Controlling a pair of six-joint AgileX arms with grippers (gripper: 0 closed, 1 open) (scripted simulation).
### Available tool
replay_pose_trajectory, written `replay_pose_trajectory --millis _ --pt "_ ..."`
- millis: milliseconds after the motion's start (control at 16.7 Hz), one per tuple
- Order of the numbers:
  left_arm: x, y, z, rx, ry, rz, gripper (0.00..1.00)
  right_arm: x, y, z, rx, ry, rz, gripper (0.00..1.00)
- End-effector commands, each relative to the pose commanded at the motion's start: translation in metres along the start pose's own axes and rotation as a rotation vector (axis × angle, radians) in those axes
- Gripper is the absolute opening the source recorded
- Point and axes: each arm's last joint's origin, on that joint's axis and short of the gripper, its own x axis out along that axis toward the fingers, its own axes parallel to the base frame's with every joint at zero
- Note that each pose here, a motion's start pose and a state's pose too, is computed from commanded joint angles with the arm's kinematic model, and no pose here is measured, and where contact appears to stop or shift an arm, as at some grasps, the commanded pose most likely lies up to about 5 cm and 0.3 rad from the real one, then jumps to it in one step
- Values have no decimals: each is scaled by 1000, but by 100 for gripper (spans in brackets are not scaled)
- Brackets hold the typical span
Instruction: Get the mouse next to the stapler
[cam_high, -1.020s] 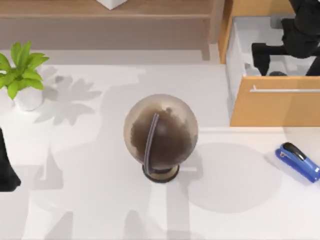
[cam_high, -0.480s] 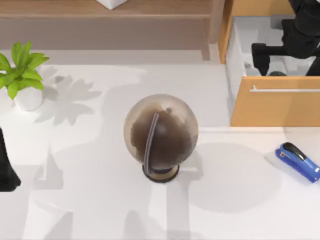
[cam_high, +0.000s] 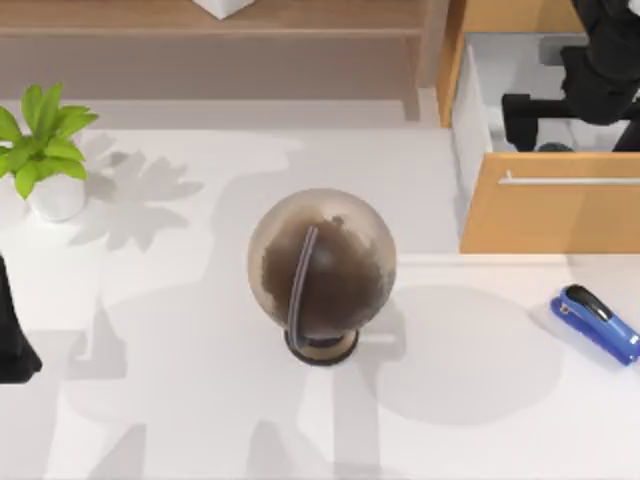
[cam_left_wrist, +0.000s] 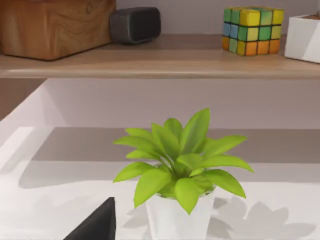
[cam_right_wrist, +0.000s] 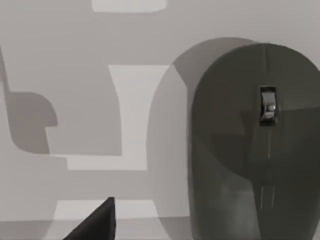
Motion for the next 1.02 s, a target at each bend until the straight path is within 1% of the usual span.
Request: replay_pose_trajectory --millis 540,780,1020 --pt "0 0 0 0 0 0 100 9 1 1 0 -4 -1 100" --pt "0 0 0 0 0 0 100 21 0 4 0 1 0 100" --pt "0 0 0 0 0 0 100 21 0 4 0 1 0 100"
